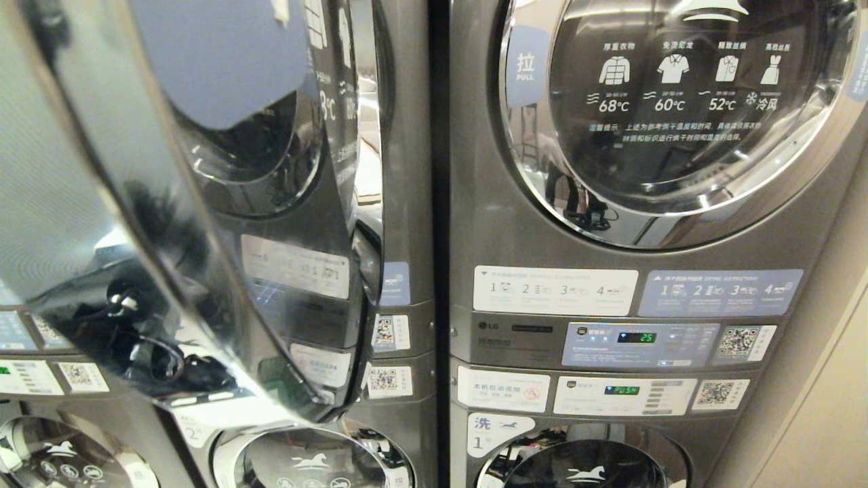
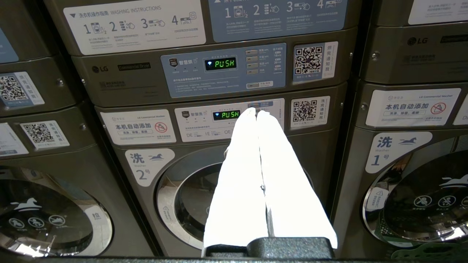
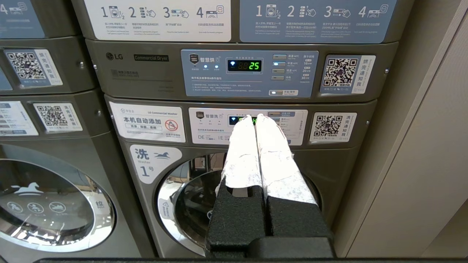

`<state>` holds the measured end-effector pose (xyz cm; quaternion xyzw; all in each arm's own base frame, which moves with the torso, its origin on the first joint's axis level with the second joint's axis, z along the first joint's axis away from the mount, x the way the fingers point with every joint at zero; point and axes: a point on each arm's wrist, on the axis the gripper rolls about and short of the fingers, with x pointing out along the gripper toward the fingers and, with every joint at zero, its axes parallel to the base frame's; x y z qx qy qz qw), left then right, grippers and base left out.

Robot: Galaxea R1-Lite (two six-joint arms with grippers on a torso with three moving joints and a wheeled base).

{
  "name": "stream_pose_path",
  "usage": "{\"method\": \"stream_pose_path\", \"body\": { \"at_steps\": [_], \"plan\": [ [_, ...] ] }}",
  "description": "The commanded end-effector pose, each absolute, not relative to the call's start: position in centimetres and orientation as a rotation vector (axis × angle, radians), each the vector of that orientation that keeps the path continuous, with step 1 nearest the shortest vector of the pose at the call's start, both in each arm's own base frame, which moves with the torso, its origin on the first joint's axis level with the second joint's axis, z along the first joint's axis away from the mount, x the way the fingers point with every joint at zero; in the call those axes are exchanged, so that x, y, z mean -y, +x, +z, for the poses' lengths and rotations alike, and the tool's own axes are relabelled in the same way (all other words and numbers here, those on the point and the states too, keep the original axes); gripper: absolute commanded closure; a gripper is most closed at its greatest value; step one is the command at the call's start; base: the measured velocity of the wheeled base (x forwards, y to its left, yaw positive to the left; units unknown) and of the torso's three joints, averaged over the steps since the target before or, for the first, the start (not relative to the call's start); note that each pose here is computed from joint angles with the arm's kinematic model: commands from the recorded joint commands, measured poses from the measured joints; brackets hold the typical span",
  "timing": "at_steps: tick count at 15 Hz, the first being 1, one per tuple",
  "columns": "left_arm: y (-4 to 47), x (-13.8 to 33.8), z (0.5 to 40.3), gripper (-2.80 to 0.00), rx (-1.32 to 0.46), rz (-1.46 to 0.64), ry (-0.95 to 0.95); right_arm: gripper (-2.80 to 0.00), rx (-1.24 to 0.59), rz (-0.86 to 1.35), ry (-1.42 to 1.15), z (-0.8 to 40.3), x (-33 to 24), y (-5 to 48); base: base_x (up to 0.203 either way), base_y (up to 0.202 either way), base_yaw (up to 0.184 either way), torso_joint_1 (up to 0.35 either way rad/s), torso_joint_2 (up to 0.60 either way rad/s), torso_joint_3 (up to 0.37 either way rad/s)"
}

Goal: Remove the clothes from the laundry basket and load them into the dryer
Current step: Take the clothes out of the basket

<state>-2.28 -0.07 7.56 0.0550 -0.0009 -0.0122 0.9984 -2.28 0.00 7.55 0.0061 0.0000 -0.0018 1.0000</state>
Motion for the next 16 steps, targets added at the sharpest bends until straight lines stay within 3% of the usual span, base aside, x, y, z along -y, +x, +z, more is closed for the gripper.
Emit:
{"method": "stream_pose_path", "body": {
  "at_steps": [1, 16],
  "plan": [
    [-2.27, 0.07, 7.52, 0.00, 0.001, -0.025, 0.114, 0.00, 0.000, -0.005, 0.012, 7.55, 0.00, -2.28, 0.000, 0.000, 0.000, 0.000, 0.00, 0.000],
    [-2.27, 0.00, 7.57, 0.00, 0.004, 0.005, 0.009, 0.00, 0.000, -0.003, 0.012, 7.55, 0.00, -2.28, 0.000, 0.000, 0.000, 0.000, 0.00, 0.000]
  ]
}}
